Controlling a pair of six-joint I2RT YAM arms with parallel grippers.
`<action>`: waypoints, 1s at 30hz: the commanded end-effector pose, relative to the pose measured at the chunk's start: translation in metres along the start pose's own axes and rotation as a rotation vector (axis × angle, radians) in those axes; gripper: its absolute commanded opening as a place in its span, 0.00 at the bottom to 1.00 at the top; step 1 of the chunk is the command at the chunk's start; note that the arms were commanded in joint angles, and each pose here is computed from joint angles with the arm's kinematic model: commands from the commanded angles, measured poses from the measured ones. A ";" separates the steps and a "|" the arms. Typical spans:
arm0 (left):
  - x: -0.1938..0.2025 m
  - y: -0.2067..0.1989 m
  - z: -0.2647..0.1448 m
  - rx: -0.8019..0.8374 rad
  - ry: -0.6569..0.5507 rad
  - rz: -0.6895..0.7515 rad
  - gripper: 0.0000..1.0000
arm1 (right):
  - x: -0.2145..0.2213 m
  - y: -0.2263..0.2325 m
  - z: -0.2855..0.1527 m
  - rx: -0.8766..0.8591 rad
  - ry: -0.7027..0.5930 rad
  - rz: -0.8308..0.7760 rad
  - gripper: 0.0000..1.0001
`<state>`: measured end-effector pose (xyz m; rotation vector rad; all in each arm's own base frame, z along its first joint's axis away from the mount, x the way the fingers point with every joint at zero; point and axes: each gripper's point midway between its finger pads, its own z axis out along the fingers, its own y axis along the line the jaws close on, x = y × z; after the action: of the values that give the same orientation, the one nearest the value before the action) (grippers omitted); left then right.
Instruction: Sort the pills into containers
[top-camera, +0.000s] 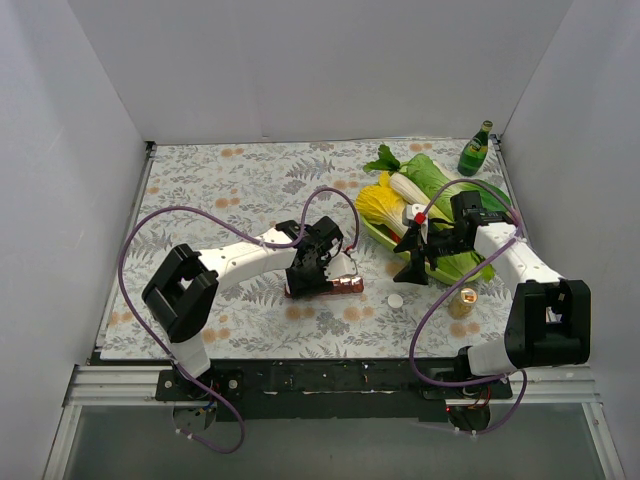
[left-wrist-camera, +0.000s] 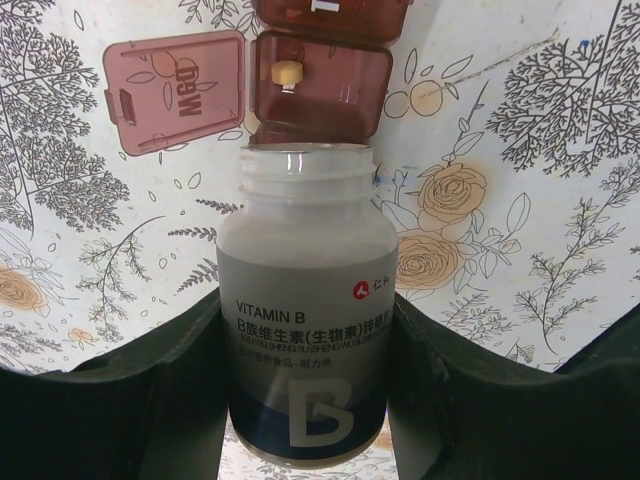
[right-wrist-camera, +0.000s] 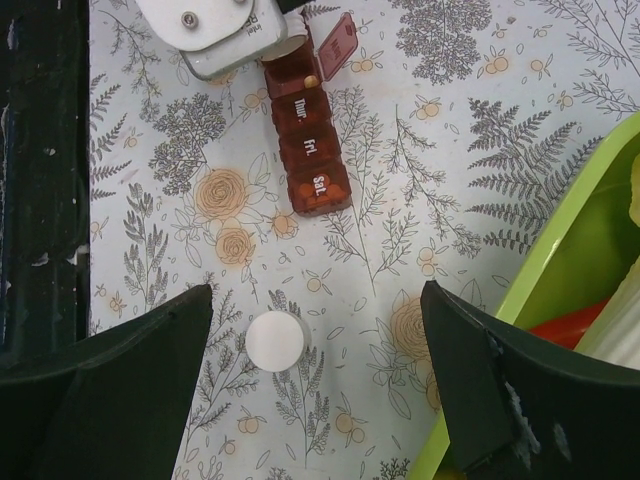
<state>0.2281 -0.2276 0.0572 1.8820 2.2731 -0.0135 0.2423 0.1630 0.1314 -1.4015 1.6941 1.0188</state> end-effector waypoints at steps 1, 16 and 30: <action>-0.010 0.006 -0.007 -0.023 -0.013 0.007 0.00 | -0.012 -0.002 -0.003 -0.011 -0.031 -0.012 0.92; -0.008 0.002 -0.003 -0.013 -0.004 0.016 0.00 | -0.012 -0.002 -0.004 -0.011 -0.033 -0.010 0.92; -0.011 0.005 -0.013 -0.030 -0.012 0.010 0.00 | -0.010 -0.002 -0.004 -0.015 -0.032 0.001 0.92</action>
<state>0.2275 -0.2300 0.0554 1.9030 2.2797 -0.0005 0.2405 0.1615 0.1281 -1.3941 1.7103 1.0380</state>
